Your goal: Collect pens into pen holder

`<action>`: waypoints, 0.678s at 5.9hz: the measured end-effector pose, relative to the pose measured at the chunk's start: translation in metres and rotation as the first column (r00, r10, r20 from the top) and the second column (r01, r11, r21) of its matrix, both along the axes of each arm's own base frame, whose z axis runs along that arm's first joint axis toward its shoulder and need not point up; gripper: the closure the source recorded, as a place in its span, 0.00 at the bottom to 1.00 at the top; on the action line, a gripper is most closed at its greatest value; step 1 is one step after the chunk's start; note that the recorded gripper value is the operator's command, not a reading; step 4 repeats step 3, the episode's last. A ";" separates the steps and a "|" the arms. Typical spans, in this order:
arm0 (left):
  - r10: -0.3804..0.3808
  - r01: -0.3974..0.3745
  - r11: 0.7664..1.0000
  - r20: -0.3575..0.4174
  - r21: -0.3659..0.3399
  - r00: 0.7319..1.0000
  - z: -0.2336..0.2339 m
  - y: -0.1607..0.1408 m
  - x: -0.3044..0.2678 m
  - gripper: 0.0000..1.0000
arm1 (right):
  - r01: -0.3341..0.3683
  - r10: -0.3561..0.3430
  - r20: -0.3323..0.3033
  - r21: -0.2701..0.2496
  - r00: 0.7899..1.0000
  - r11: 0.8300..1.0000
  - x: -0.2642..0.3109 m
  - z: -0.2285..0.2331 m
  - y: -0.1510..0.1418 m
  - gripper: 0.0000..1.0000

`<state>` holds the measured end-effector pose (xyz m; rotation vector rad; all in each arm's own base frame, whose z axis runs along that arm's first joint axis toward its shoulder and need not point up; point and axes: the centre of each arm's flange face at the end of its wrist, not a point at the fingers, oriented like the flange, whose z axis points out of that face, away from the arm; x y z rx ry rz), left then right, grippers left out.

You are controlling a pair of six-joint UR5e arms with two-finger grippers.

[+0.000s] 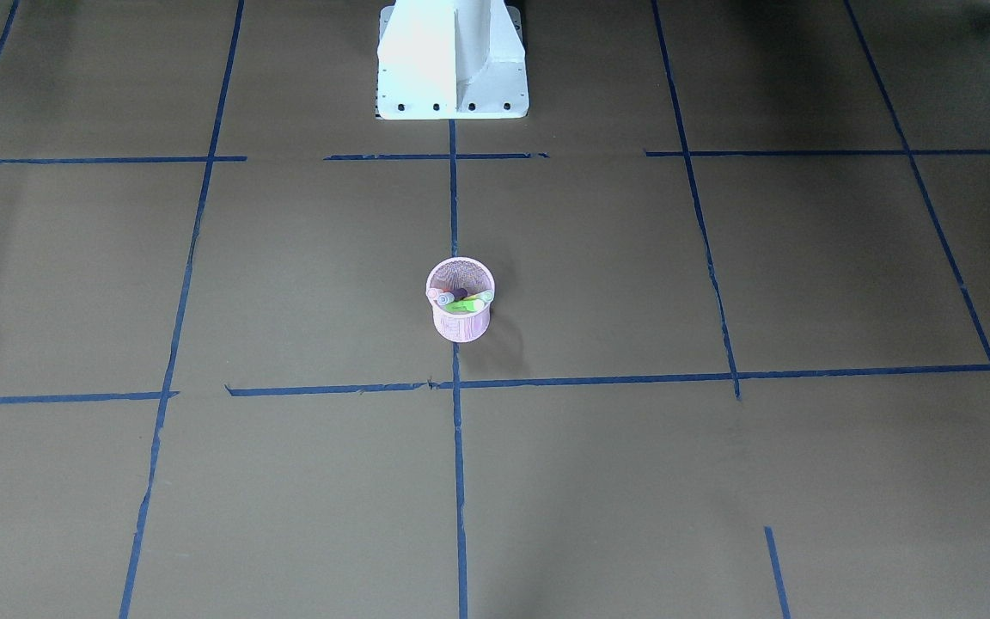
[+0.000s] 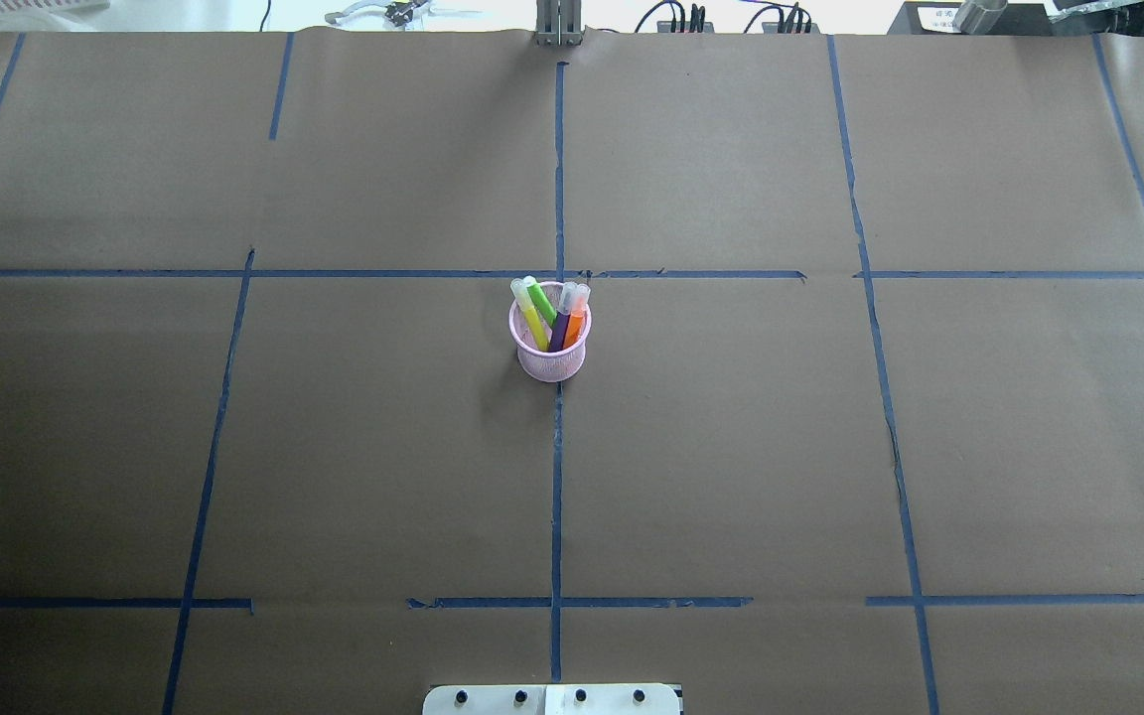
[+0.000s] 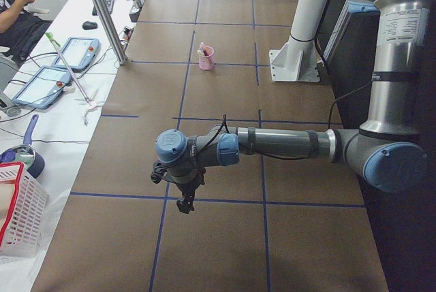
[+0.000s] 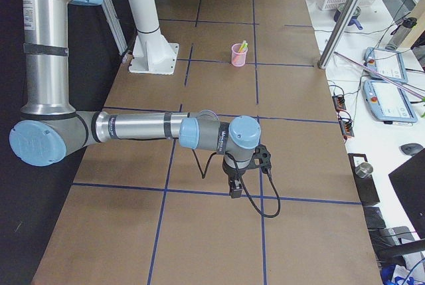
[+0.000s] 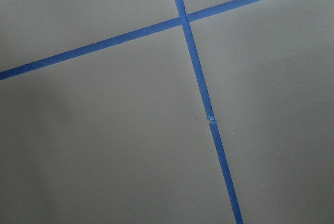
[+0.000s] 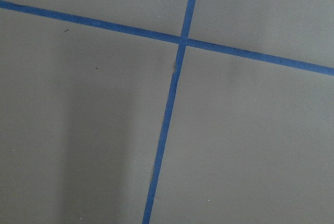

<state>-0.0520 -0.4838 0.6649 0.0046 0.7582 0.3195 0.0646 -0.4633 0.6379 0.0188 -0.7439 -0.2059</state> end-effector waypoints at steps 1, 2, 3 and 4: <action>0.000 0.000 1.000 0.000 0.001 1.000 0.000 0.000 0.000 0.00 | 0.007 -0.007 -0.001 0.001 1.000 1.000 -0.003 0.000 0.000 0.00; 0.000 0.000 1.000 0.000 0.001 1.000 0.000 0.000 0.000 0.00 | 0.009 -0.009 -0.002 0.001 1.000 1.000 -0.003 0.001 0.000 0.00; 0.000 0.000 1.000 0.000 0.000 1.000 0.000 0.000 -0.001 0.00 | 0.009 -0.009 -0.003 -0.001 1.000 1.000 -0.003 0.001 0.000 0.00; 0.000 0.000 1.000 0.000 0.000 1.000 0.000 0.000 -0.001 0.00 | 0.009 -0.009 -0.003 -0.001 1.000 1.000 -0.003 0.001 0.000 0.00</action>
